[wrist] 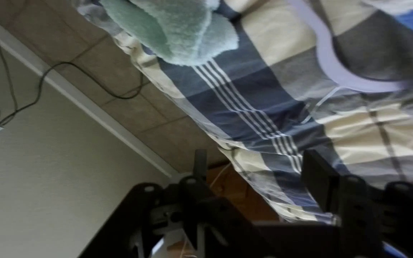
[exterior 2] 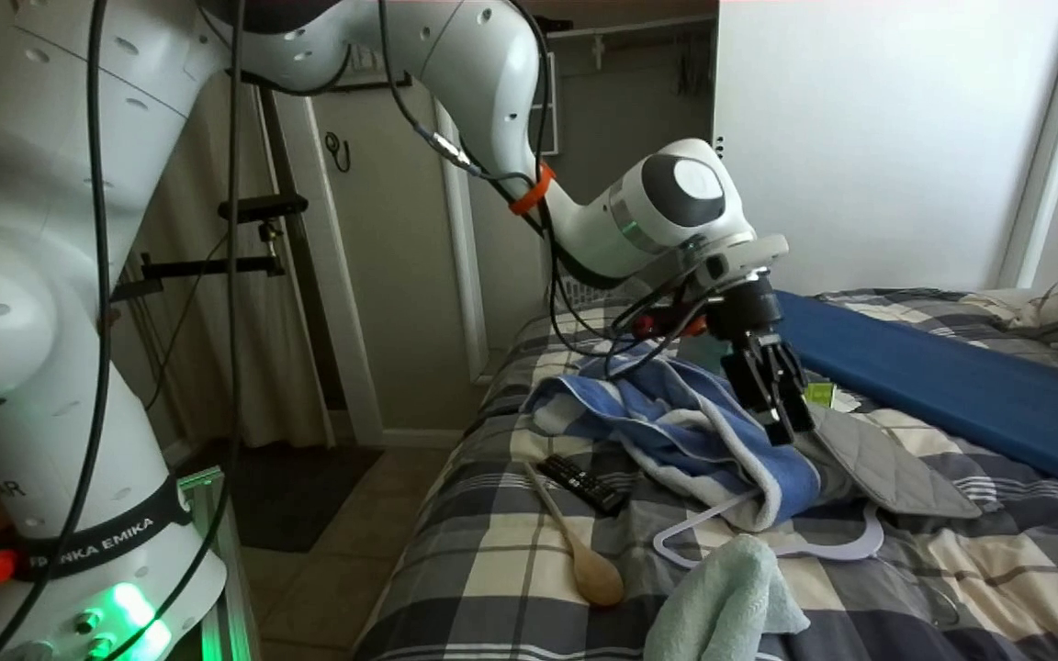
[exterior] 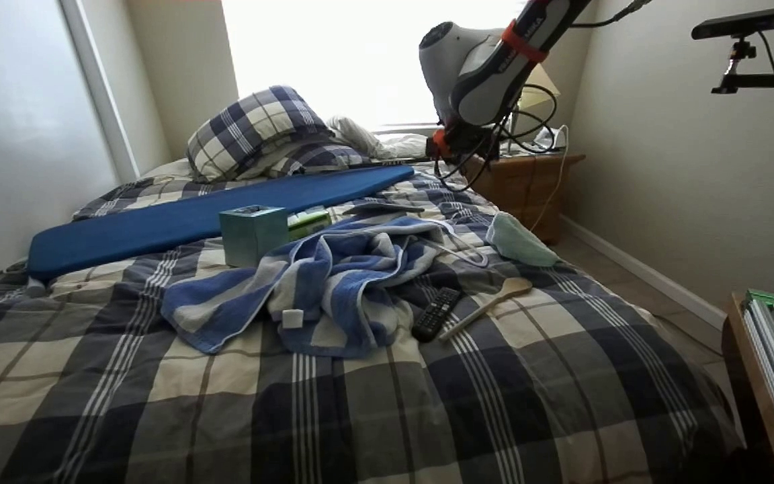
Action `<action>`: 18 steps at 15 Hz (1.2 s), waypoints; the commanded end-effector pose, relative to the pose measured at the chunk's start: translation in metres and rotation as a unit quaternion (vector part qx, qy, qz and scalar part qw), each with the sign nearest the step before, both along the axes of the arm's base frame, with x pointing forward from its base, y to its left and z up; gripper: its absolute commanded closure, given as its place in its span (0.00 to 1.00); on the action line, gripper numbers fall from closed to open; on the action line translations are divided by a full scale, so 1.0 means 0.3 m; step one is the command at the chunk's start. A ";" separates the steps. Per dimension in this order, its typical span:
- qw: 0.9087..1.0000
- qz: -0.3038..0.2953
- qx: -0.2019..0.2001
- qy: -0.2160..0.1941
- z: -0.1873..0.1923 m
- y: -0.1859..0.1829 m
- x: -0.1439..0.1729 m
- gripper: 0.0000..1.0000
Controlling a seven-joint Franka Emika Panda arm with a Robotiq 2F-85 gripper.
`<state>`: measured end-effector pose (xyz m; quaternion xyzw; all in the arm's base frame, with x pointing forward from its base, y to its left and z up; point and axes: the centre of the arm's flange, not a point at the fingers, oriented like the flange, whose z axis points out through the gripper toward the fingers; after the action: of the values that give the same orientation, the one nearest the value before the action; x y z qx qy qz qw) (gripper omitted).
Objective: Move the light blue towel to the right
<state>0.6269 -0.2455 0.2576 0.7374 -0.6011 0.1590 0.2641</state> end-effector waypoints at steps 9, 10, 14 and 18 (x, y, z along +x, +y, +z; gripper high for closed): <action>0.951 0.265 0.092 -0.132 0.518 0.442 0.039 0.00; 0.943 0.284 0.108 -0.133 0.534 0.451 0.041 0.00; 0.910 0.351 0.176 -0.136 0.558 0.459 0.042 0.00; 0.873 0.403 0.252 -0.110 0.551 0.486 0.048 0.00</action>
<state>0.6479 -0.0840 0.4146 0.9154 -0.3339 0.2196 -0.0472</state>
